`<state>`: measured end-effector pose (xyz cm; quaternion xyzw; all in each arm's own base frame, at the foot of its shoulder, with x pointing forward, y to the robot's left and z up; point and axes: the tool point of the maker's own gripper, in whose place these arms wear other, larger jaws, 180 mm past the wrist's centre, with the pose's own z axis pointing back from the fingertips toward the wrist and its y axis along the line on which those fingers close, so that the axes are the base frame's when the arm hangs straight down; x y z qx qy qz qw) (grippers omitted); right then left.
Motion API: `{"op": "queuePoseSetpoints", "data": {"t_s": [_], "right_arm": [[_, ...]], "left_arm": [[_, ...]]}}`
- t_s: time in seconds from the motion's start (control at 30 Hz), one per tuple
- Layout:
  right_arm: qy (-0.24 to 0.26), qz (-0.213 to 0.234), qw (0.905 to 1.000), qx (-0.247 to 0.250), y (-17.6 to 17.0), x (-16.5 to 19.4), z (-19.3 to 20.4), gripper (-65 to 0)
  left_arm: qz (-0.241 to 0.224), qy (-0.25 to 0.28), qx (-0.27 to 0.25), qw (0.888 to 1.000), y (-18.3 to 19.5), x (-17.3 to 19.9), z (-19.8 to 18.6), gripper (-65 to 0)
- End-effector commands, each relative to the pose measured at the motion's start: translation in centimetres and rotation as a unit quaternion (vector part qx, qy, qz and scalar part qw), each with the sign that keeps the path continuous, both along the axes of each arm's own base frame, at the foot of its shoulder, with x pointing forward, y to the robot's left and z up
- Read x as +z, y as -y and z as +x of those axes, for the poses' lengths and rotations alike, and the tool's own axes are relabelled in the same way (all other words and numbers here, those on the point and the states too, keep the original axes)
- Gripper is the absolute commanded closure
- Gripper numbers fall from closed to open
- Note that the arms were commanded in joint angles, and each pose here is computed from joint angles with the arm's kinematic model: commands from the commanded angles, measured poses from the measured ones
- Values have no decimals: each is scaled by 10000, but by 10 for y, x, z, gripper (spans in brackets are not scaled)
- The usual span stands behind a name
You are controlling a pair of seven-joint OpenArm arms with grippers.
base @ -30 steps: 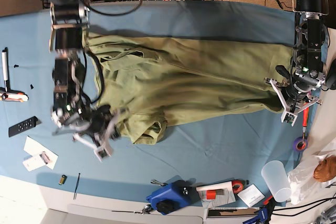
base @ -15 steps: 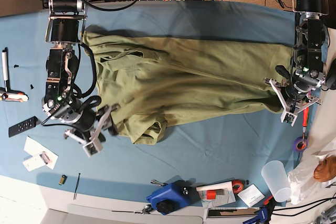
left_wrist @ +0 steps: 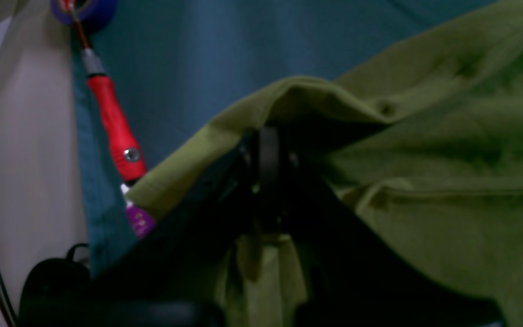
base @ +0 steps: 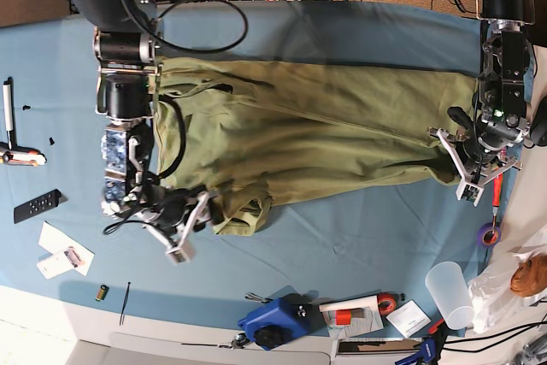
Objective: Layout the t-shirt on the table in an organized manner, then fold the t-shirt properly
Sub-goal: 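Move the right gripper to the shirt's hem corner and grasp it, then hold the hem with the right gripper while the left gripper grasps the opposite edge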
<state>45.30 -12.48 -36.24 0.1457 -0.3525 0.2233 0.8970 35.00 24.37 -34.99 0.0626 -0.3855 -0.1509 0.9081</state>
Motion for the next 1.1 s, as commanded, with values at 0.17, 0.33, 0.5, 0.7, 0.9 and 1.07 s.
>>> {"op": "queuePoseSetpoints", "data": {"t_s": [0.17,0.33,0.5,0.7,0.9,1.07], "right_arm": [[-28,25,9994,355,-22,-1,-1,-266],[-207,-520,9956,751,-42,-18,-11,-176],[-224,-1398,9884,546,-32,-32,-9,0],[-125,-1943,9809,19,-3,-18,1,0],[529,-2036,9775,-156,9,35,9,0],[1016,-2112,9721,-132,11,59,-8,0]], "left_arm": [[43,278,3,9996,-4,17,10,0],[-1,278,1,9996,-1,16,10,0],[-16,267,-30,9996,1,15,10,0],[-18,267,-30,9996,1,15,10,0],[-18,267,-30,9996,1,15,10,0],[-14,267,-30,9996,1,15,10,0]]}}
